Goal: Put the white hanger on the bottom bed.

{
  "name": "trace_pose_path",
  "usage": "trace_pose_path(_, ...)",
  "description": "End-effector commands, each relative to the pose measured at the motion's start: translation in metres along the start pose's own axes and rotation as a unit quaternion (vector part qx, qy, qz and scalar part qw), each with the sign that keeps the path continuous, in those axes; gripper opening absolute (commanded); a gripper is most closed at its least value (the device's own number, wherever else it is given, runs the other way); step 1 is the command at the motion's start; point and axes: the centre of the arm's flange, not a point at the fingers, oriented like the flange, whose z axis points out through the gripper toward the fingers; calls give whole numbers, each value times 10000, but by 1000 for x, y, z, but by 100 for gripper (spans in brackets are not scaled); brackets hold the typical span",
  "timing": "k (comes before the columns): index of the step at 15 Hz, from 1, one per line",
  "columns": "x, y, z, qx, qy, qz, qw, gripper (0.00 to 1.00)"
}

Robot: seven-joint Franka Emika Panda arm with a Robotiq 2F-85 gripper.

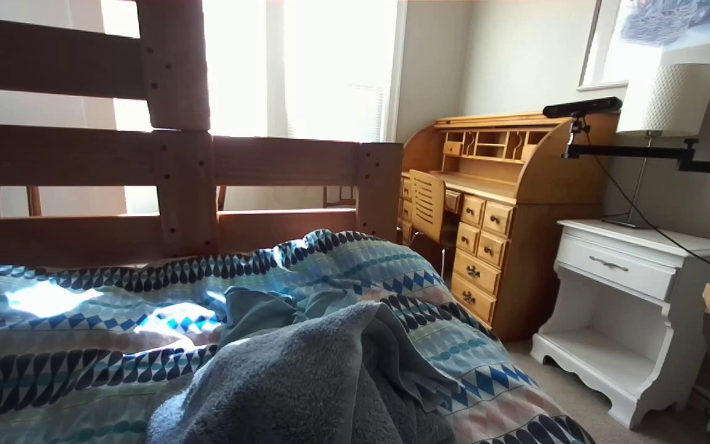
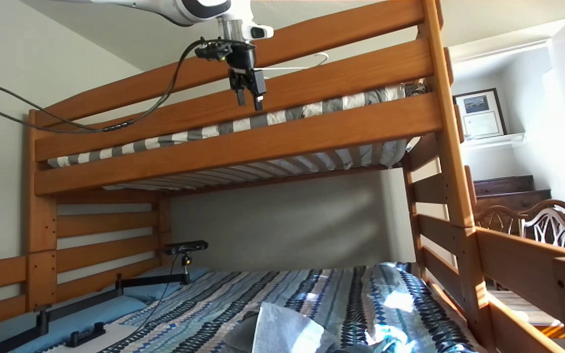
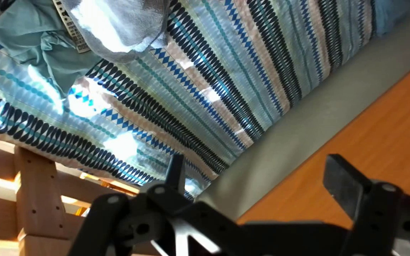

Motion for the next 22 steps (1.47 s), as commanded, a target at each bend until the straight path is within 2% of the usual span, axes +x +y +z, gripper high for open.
trace_pose_path(1,2,0,-1,13,-10,11,10000,100)
trace_pose_path(5,4,1,2,22,-37,33,10000,100)
trace_pose_path(8,23,-37,13,417,260,59,9988,100)
trace_pose_path(10,35,-77,15,871,373,-65,9955,100)
trace_pose_path(13,51,-126,14,1485,762,-130,9859,100)
trace_pose_path(15,61,-143,12,1687,1111,-81,9793,100)
trace_pose_path(17,75,-149,6,1885,1547,27,9698,100)
trace_pose_path(22,102,-157,2,2547,1996,573,9445,100)
